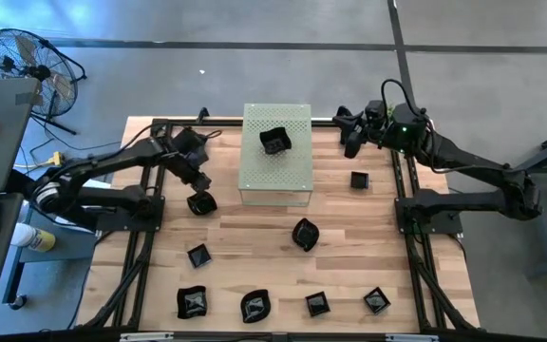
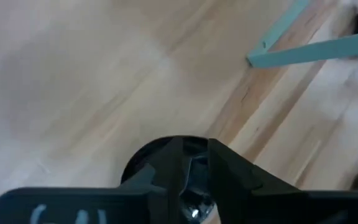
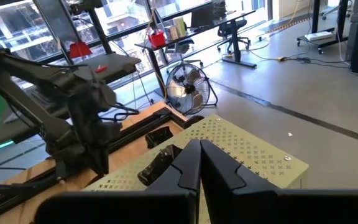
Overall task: Pick & Place Mini shaped plates
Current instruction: Put the left black leaf-shaped plate on the shelf
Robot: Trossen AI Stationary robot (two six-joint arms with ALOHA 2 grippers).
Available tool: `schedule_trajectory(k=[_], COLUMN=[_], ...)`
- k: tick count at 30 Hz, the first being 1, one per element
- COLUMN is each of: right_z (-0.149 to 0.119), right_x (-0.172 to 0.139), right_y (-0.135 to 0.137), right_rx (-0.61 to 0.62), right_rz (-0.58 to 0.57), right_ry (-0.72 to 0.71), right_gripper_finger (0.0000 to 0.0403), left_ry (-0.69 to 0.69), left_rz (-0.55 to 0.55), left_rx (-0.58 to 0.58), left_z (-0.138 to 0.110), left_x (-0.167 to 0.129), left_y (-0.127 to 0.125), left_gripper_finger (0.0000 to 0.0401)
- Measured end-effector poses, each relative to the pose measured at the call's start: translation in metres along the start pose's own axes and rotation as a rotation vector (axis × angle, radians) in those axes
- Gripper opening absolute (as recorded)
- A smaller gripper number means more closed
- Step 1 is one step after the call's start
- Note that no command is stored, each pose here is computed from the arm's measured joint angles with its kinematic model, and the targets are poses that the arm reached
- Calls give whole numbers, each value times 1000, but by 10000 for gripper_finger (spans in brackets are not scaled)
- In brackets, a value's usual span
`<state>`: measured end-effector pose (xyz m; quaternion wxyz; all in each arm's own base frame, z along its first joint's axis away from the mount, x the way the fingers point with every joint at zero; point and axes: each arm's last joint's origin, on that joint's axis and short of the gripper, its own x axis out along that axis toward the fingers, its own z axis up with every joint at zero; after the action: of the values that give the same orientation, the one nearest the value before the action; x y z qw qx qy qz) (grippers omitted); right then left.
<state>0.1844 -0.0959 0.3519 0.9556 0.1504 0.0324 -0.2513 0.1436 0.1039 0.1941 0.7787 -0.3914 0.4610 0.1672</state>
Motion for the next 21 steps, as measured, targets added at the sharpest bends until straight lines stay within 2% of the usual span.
schedule_trajectory(k=[5,8,13,21], right_z=[0,0,0,0], right_x=[0,0,0,0], right_y=[0,0,0,-1], right_rx=[0,0,0,-17], right_rz=[0,0,-1,-34], right_ry=[0,0,-1,-10], right_gripper_finger=[4,2,3,2], left_ry=[-32,-33,-42,-44], left_rz=[3,16,79,84], left_rx=[-7,-22,-46,-52], left_z=[4,2,3,3], left_x=[-8,-11,-11,-12], left_y=[18,26,28,28], left_gripper_finger=[14,7,44,123])
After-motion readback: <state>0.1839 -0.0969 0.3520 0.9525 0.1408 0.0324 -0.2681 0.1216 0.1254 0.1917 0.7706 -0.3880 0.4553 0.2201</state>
